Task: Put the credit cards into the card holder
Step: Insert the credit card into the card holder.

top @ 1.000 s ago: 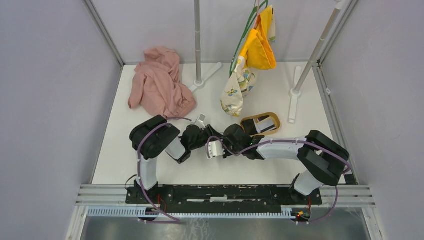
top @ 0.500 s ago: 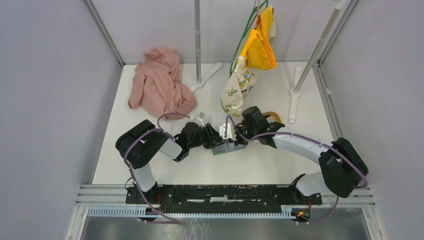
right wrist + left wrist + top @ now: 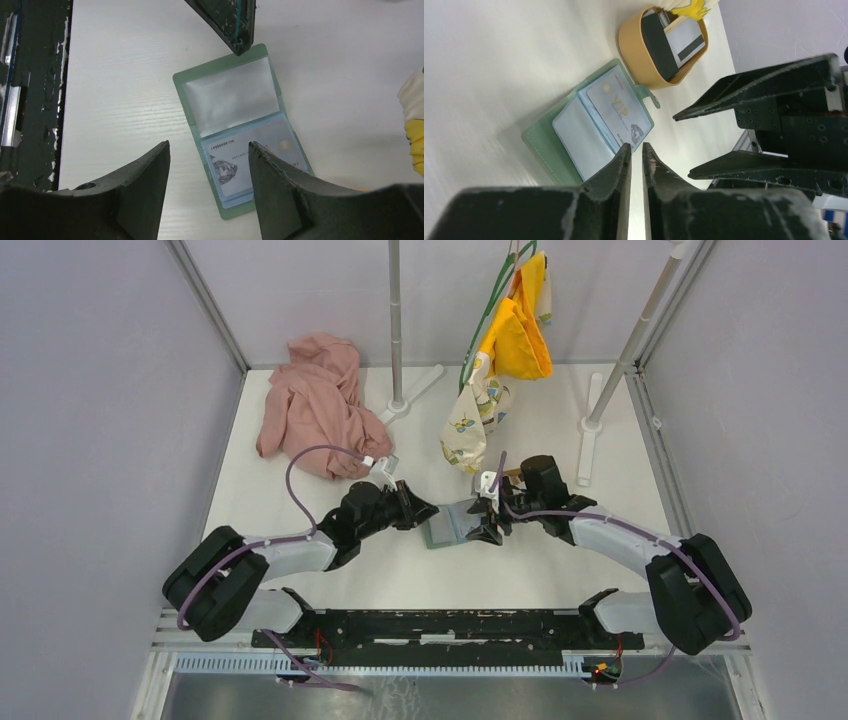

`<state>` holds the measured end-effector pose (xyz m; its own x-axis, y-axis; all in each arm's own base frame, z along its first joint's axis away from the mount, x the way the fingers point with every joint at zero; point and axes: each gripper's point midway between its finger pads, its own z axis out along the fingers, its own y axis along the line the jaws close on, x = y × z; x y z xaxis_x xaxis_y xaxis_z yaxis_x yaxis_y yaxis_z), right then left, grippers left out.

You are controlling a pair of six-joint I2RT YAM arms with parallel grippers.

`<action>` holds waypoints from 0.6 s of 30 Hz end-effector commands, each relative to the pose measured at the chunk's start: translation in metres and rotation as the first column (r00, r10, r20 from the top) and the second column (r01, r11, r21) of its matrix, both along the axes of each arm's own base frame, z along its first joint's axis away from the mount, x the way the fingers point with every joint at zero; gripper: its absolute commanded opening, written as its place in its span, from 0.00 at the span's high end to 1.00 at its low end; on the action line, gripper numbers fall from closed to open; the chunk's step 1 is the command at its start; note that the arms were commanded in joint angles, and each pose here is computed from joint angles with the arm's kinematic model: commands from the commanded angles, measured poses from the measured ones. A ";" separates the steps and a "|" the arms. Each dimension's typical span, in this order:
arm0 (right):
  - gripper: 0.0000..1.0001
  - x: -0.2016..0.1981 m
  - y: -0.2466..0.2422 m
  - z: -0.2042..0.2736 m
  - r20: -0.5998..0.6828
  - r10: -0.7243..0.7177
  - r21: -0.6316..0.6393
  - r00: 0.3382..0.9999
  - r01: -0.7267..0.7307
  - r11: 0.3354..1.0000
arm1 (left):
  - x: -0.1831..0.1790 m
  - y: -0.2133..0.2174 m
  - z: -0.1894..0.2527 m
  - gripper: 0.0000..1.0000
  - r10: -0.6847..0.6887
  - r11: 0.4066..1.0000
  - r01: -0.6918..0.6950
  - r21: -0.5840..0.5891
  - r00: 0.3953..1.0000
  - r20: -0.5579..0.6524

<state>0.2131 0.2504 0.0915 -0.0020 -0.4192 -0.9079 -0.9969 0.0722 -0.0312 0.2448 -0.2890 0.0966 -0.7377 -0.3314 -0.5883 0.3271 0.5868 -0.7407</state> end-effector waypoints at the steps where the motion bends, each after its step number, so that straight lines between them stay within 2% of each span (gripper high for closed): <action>1: 0.35 0.027 0.009 0.022 -0.035 -0.098 0.047 0.995 0.100 0.994 | 0.014 0.017 0.025 0.81 0.012 0.995 -0.034 0.099 0.977 0.215; 2: 0.35 0.027 0.009 0.019 -0.064 -0.112 0.043 0.992 0.115 0.992 | 0.016 0.020 0.028 0.80 0.026 0.993 -0.053 0.109 0.972 0.233; 3: 0.35 0.028 0.009 0.015 -0.088 -0.121 0.036 0.989 0.125 0.992 | 0.019 0.024 0.032 0.71 0.046 0.990 -0.077 0.118 0.968 0.246; 4: 0.36 0.028 0.009 0.012 -0.116 -0.130 0.029 0.985 0.134 0.990 | 0.023 0.029 0.034 0.51 0.071 0.986 -0.105 0.127 0.966 0.248; 5: 0.36 0.028 0.010 0.008 -0.143 -0.135 0.020 0.980 0.140 0.990 | 0.025 0.030 0.035 0.37 0.080 0.984 -0.115 0.133 0.966 0.245; 6: 0.36 0.027 0.011 0.005 -0.174 -0.142 0.018 0.974 0.147 0.989 | 0.025 0.029 0.035 0.30 0.065 0.985 -0.101 0.138 0.969 0.240; 7: 0.36 0.027 0.012 0.002 -0.196 -0.154 0.016 0.969 0.160 0.987 | 0.025 0.027 0.036 0.29 0.044 0.987 -0.079 0.142 0.971 0.236; 10: 0.41 0.031 0.011 -0.009 -0.243 -0.195 -0.019 0.950 0.196 0.980 | 0.017 0.016 0.040 0.31 -0.035 0.991 0.003 0.136 0.972 0.234; 12: 0.55 0.040 0.006 -0.016 -0.230 -0.248 -0.069 0.941 0.239 0.969 | 0.010 0.011 0.043 0.36 -0.080 0.991 0.053 0.120 0.969 0.233; 16: 0.63 0.060 -0.010 -0.028 -0.161 -0.365 -0.158 0.917 0.341 0.927 | 0.000 -0.003 0.037 0.57 -0.170 0.983 0.153 0.097 0.965 0.198; 18: 0.64 0.063 -0.013 -0.034 -0.158 -0.398 -0.182 0.904 0.369 0.911 | -0.004 -0.013 0.030 0.64 -0.217 0.976 0.206 0.076 0.962 0.169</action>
<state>0.2485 0.2435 0.0548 -0.3483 -0.4676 -0.8124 -0.9154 0.3565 0.1872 0.2448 -0.2790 0.1157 -0.6656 -0.1996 -0.7191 0.4760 0.6287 -0.6150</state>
